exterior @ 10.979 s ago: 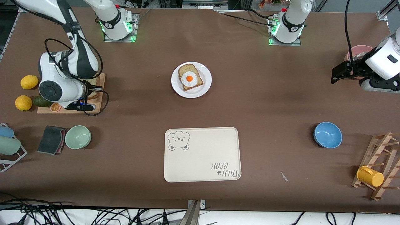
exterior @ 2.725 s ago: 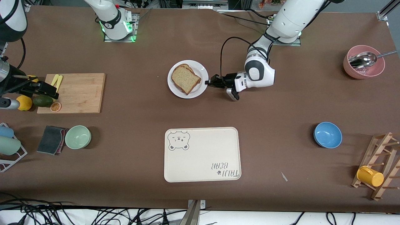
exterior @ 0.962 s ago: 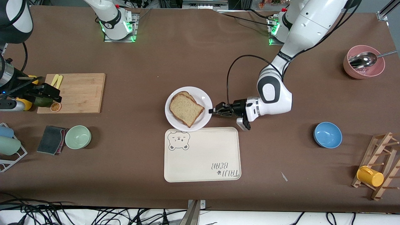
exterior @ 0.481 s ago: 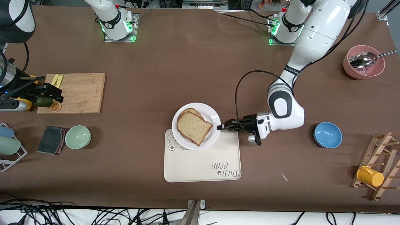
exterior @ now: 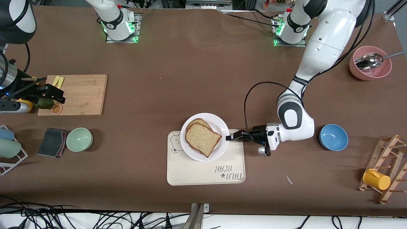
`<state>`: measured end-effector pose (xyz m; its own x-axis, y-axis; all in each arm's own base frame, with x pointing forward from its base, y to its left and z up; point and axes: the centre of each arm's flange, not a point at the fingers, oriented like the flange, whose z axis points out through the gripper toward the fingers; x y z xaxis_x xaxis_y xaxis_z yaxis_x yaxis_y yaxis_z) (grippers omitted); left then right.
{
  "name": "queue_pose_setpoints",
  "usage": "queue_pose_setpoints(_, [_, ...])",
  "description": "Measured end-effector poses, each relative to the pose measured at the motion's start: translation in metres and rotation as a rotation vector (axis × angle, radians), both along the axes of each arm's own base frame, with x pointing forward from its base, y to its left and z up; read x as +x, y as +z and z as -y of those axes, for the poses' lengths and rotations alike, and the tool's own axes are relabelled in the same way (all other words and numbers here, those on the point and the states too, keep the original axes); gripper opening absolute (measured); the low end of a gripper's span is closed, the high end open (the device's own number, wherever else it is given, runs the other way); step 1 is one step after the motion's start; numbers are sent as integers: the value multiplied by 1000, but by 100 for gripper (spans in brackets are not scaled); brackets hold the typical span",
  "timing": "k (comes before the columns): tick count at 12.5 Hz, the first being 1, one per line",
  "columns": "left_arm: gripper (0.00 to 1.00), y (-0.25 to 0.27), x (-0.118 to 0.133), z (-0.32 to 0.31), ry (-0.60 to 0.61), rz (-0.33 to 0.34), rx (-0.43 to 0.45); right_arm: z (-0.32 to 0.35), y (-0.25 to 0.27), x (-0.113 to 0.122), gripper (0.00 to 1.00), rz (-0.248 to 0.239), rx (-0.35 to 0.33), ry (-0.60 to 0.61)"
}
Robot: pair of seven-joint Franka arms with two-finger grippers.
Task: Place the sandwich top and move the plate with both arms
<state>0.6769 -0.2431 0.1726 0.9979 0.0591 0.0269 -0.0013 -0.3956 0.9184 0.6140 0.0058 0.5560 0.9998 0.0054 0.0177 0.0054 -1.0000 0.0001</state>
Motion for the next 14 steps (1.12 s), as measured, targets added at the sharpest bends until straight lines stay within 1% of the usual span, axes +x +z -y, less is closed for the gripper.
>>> queue_pose_setpoints(1, [4,-6,4,0,6,-5,-2,0,0,-1,100,-5,0,-5])
queue_pose_setpoints(4, [4,-19,15,-8,22,-1,4,2,-4,-7,100,-61,-1,-18])
queue_pose_setpoints(7, [4,-32,26,-17,33,15,32,4,-4,-8,100,-69,-1,-23])
queue_pose_setpoints(9, [4,-44,26,-14,22,16,59,5,-5,-8,100,-71,-2,-25])
queue_pose_setpoints(11, [4,-50,28,-10,18,21,63,6,-5,-9,100,-75,-2,-25])
queue_pose_setpoints(14, [4,-52,31,-12,22,24,65,4,-7,-12,100,-105,-2,-23])
